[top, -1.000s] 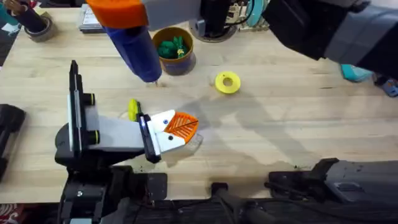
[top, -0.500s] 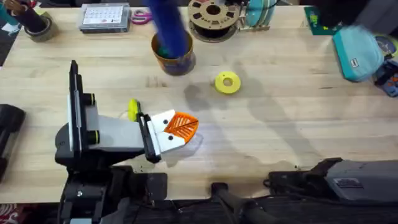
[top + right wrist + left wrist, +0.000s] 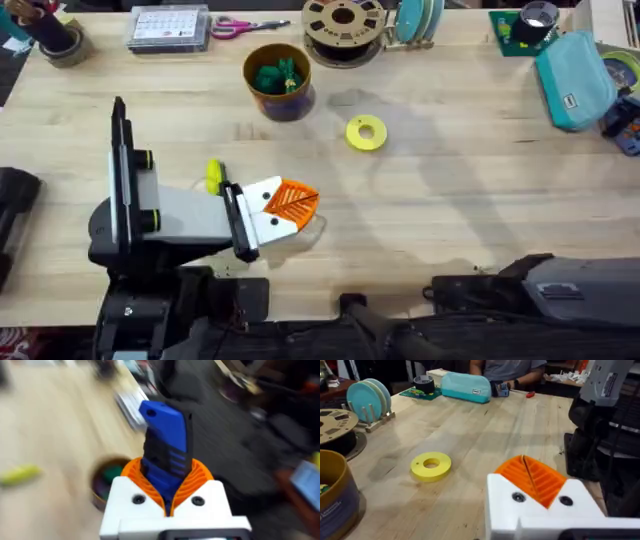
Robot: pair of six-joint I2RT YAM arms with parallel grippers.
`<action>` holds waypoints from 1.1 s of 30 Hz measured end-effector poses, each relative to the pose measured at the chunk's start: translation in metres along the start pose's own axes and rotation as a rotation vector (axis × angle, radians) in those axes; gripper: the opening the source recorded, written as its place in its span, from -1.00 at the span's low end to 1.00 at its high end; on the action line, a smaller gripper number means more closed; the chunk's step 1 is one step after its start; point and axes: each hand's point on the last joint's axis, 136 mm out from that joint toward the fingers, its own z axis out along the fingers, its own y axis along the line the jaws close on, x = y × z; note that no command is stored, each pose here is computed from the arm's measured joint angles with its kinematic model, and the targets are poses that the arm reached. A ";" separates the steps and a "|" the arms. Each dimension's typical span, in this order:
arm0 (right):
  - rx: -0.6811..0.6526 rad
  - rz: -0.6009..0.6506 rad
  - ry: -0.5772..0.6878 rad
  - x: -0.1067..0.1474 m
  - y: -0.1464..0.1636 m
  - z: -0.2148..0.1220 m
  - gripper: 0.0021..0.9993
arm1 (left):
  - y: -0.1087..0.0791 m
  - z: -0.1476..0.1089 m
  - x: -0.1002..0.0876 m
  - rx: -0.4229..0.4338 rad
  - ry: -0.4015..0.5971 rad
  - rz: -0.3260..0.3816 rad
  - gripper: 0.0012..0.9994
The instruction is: Pick up the gripper from the table and insert it into the empty holder that is missing its gripper. Then pick up a screw, insert it into the mounting hole, and use the screwdriver to tighten it. Finally, clean up the table by picking up the vegetable and placing it into the bucket.
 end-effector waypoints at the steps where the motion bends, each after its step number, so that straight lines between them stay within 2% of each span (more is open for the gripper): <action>1: 0.027 -0.049 0.048 0.011 -0.005 -0.001 -0.96 | 0.000 0.000 0.000 0.000 0.000 0.000 -1.00; 7: 0.059 -0.296 0.353 0.080 -0.022 -0.016 -0.96 | 0.000 0.000 0.000 0.000 0.000 0.000 -1.00; 13: -0.058 -0.345 0.637 0.162 -0.024 -0.022 -0.96 | 0.000 0.000 0.000 0.000 0.000 0.000 -1.00; 18: -0.055 -0.367 0.701 0.202 -0.043 -0.012 -0.96 | 0.000 0.000 0.000 0.000 0.000 0.000 -1.00; 27: -0.144 -0.390 0.819 0.305 -0.026 -0.018 -0.96 | 0.000 0.000 0.000 0.000 0.000 0.000 -1.00; 33: -0.169 -0.370 0.866 0.362 -0.009 -0.023 -0.96 | 0.000 0.000 0.000 0.000 0.000 0.000 -1.00</action>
